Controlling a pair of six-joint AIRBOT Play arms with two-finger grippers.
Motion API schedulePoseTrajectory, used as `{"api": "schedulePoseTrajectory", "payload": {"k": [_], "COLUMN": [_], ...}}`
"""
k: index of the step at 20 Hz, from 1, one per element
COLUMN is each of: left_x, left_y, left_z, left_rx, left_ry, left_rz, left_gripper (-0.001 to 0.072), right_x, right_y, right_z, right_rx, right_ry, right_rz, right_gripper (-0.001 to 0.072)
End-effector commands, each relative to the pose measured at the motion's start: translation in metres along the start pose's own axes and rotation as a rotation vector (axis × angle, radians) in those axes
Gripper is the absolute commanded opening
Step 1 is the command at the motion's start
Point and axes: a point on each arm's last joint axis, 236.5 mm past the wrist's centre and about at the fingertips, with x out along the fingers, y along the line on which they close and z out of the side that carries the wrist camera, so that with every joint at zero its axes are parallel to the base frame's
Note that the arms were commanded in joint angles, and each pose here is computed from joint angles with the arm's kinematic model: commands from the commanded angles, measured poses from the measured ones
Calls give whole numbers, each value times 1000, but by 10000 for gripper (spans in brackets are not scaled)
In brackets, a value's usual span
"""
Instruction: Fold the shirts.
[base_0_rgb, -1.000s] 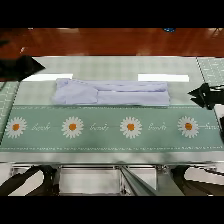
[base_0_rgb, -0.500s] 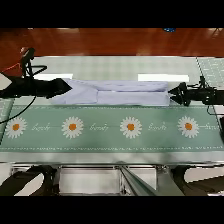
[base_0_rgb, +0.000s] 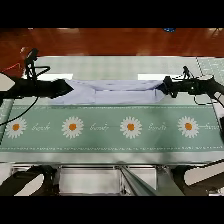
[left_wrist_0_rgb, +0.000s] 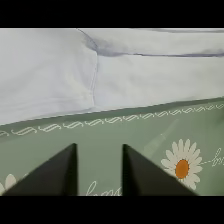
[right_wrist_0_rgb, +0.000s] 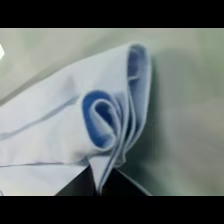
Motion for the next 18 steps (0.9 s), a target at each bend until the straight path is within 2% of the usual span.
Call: {"api": "schedulePoseTrajectory", "payload": {"k": [1, 4, 7, 15, 18], "left_x": [0, 9, 42, 178, 214], "left_y": [-1, -13, -47, -186, -227], "left_z": [2, 2, -10, -85, -123], "left_rx": [13, 26, 61, 289, 304], "left_ry": [-7, -13, 22, 356, 479], "left_rz": [-2, -26, -103, -284, -316], "left_gripper": [26, 22, 23, 22, 22], "right_x": [-30, -80, -129, -211, -230], "right_y": [12, 16, 35, 91, 104], "right_z": [-11, -27, -51, -151, -173], "right_rx": [-104, -231, -336, -442, -465], "right_ry": [31, 41, -4, -149, -192], "right_rz": [-47, -187, -254, -203, -190], "right_gripper": [24, 24, 24, 24, 24]}}
